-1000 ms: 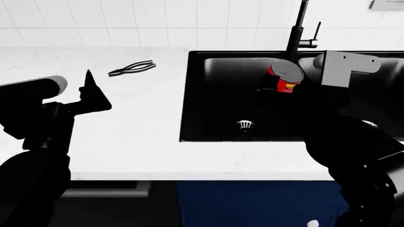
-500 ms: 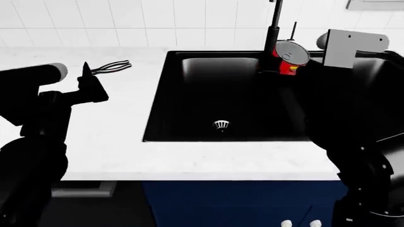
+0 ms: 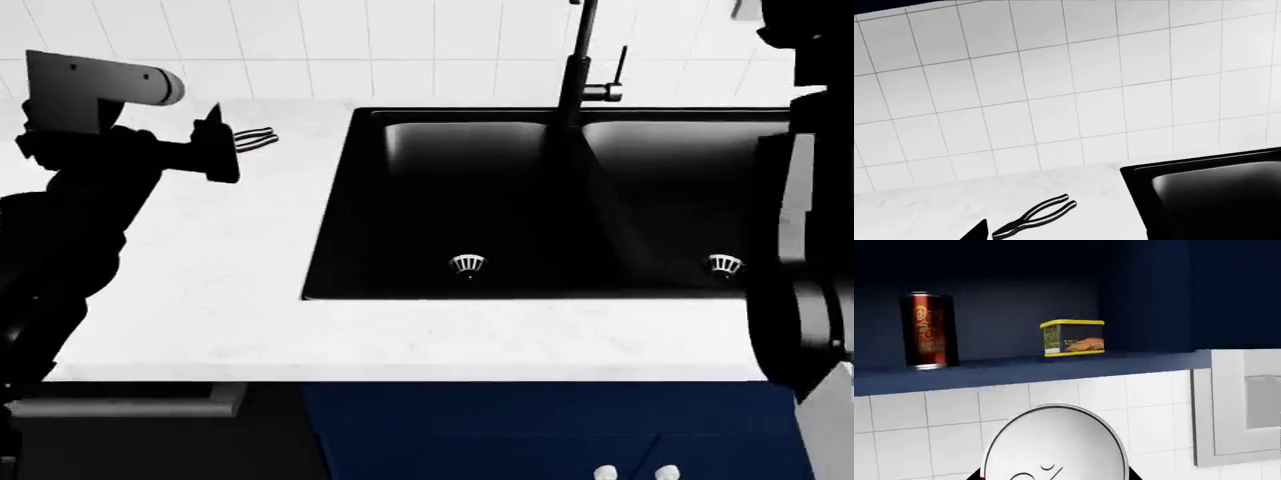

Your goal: Pick the cans from the counter and place them in their designated side in the cabinet.

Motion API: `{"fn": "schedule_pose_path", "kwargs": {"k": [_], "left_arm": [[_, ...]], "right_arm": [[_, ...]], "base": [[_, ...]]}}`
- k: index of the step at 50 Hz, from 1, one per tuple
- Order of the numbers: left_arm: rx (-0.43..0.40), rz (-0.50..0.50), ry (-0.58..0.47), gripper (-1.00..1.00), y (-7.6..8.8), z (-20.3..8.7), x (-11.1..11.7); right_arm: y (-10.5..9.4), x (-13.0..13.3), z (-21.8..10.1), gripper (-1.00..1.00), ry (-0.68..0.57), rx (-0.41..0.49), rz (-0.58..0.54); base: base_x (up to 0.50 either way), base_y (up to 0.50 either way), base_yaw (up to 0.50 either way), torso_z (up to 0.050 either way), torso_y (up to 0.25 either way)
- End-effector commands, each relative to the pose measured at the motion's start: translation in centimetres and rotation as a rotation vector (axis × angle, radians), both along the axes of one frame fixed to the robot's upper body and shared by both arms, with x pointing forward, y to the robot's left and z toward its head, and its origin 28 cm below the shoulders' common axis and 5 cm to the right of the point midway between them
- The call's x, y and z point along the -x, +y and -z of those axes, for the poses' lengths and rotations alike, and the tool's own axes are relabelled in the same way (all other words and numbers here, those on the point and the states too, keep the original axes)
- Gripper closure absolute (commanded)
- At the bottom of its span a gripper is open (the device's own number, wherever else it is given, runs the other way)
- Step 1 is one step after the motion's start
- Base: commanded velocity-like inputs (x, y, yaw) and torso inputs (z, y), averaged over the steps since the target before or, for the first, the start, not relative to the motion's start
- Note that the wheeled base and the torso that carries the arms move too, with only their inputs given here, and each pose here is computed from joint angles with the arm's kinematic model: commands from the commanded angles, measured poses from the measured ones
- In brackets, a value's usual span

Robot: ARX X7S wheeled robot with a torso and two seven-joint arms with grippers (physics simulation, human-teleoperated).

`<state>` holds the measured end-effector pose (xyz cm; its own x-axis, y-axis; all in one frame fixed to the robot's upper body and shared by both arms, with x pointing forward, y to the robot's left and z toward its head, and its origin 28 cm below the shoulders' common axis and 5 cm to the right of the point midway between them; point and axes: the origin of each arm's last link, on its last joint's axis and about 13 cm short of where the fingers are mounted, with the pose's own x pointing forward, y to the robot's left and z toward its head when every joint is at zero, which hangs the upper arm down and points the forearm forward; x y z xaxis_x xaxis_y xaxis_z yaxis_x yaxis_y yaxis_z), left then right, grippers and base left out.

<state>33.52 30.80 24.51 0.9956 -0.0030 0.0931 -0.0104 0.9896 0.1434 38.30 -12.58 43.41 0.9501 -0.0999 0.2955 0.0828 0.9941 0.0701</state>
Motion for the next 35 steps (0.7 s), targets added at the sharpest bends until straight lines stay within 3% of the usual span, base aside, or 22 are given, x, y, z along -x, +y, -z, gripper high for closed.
{"fn": "schedule_pose_path", "kwargs": {"k": [1,8,16,35], "left_arm": [[-0.033,0.041,0.068,-1.00,1.0,-2.1,-1.6],[-0.062,0.103,0.175,-1.00,1.3,-2.6,-2.5],[-0.130,0.232,0.223,-1.00,1.9,-5.7,-2.7],[-0.171,0.301,0.249,-1.00,3.7,-8.1,-2.4]], "right_arm": [[0.4,2.3,-8.4,1.00,-0.075,0.099,0.039],[0.7,4.6,-11.0,1.00,-0.067,0.118,0.058],[1.5,6.0,-12.5,1.00,-0.063,0.177,0.094],[1.5,6.0,-12.5,1.00,-0.063,0.177,0.094]], "base": [[0.00,0.00,0.00,0.000,0.000],[0.00,0.00,0.00,0.000,0.001],[0.00,0.00,0.00,0.000,0.000],[0.00,0.00,0.00,0.000,0.000]]}}
